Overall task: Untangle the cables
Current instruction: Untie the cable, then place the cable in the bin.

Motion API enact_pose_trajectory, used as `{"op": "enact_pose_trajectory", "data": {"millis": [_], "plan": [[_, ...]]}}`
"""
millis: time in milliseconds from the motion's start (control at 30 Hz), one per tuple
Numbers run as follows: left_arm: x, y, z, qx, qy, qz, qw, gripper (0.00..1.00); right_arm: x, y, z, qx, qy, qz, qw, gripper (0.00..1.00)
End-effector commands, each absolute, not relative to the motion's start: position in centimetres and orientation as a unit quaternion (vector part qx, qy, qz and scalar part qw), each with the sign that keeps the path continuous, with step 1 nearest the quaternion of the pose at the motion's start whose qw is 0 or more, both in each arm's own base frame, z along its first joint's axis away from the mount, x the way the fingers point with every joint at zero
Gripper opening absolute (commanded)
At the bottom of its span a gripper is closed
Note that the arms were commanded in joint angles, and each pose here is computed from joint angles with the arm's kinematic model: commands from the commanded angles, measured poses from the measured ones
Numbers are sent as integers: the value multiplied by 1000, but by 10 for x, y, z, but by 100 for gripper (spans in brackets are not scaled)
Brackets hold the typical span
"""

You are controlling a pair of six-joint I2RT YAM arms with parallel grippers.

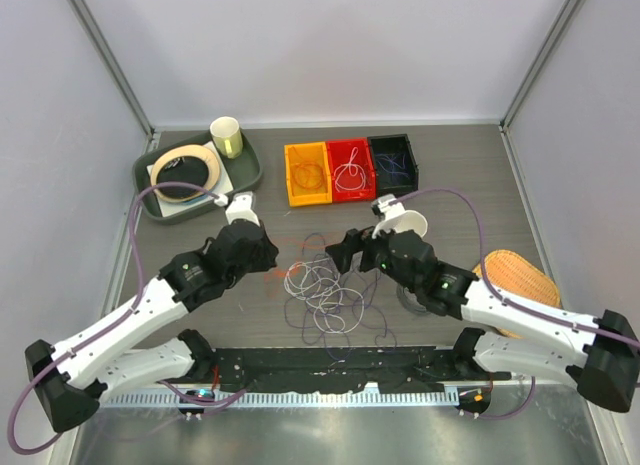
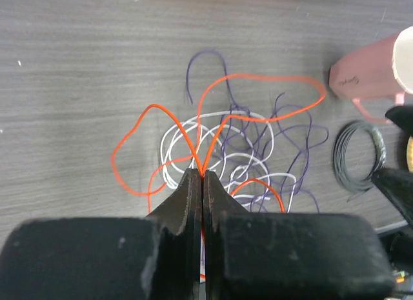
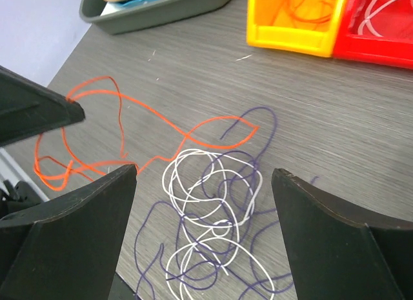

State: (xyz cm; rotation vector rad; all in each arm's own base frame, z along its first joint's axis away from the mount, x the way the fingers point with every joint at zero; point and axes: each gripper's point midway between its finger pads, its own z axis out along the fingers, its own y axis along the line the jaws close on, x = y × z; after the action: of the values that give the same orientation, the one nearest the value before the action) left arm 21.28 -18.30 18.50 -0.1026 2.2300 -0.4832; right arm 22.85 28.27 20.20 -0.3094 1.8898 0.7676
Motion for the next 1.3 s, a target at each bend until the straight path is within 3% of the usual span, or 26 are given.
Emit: {"op": "enact_pose_trajectory", "data": {"millis": [0, 267, 633, 1067, 1267], "plan": [[242, -186, 229, -56, 862, -177, 471, 0, 236, 248, 223, -57, 760, 306, 571, 92], [285, -199, 305, -65, 823, -176, 536, 0, 232, 210, 228, 5, 738, 298, 605, 92], [370, -199, 345, -103, 790, -216, 564, 0, 236, 160, 225, 115, 713, 264, 639, 96], [454, -164, 318, -215, 797, -70, 560, 0, 230, 129, 237, 155, 669, 264, 677, 96], [480, -175, 303, -247, 793, -70, 553, 0, 230, 126, 235, 156, 673, 256, 677, 96]]}}
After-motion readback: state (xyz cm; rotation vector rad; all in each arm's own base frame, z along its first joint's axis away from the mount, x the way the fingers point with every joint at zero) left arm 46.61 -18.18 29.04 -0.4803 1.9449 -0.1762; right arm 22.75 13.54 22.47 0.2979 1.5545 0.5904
